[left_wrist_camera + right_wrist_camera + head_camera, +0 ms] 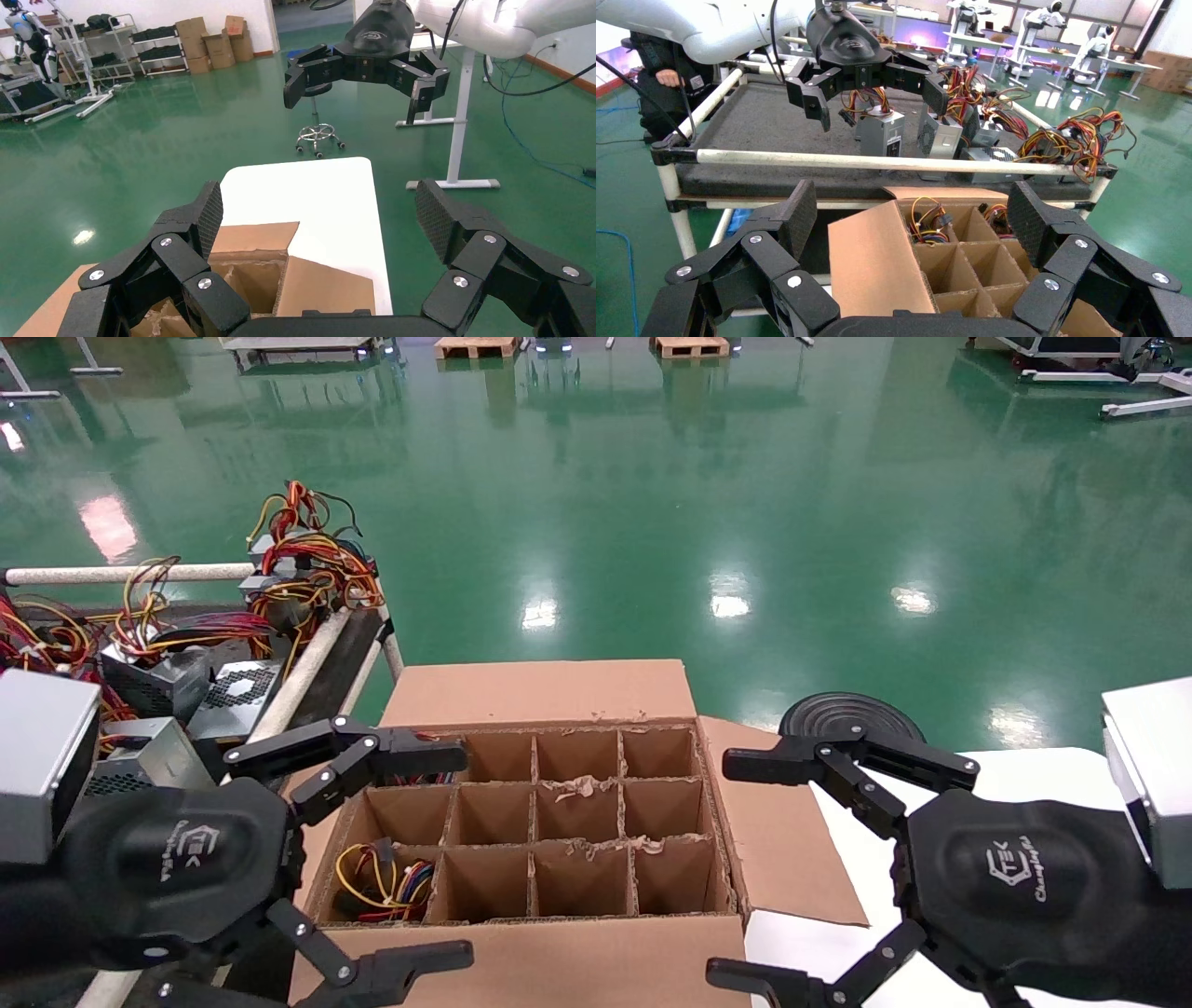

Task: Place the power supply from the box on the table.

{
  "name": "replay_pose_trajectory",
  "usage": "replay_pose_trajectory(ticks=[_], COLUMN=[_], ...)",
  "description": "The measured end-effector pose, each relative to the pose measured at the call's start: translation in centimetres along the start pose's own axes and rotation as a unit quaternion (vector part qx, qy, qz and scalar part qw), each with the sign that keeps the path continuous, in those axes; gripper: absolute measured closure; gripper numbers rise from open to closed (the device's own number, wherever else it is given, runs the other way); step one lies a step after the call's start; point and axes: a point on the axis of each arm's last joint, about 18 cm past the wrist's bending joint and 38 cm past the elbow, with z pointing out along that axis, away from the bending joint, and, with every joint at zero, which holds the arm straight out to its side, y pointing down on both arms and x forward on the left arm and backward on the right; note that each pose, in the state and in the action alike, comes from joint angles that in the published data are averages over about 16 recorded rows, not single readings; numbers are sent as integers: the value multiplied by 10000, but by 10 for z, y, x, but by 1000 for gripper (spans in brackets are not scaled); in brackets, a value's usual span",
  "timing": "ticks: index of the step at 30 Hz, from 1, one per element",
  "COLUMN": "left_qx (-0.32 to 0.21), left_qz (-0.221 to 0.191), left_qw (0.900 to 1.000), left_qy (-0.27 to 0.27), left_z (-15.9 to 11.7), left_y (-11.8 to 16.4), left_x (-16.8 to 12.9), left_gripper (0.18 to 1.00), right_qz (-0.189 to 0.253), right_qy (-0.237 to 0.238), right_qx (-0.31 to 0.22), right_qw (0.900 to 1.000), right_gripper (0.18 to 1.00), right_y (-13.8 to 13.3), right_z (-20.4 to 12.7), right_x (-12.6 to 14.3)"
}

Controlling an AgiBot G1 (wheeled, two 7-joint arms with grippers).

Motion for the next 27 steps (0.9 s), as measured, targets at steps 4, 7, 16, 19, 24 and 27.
replay_pose_trajectory(ticks=[4,7,16,19,24,27], left_qx=[0,0,0,0,0,-1], left_qz=[0,0,0,0,0,-1], left_qw=[10000,10000,10000,10000,10000,10000], left_qy=[0,0,0,0,0,0], left_z=[0,0,0,0,0,0], left_y=[0,0,0,0,0,0], left_x=[0,0,0,0,0,0], left_gripper=[184,184,184,184,184,184], right_qz=[0,0,0,0,0,0], right_qy=[0,0,0,0,0,0], right_qx=[0,0,0,0,0,0], right_qw=[10000,10000,10000,10000,10000,10000], right_gripper=[177,177,177,177,177,177], right_y=[0,0,0,0,0,0], right_z=[0,0,0,0,0,0], right_x=[0,0,0,0,0,0])
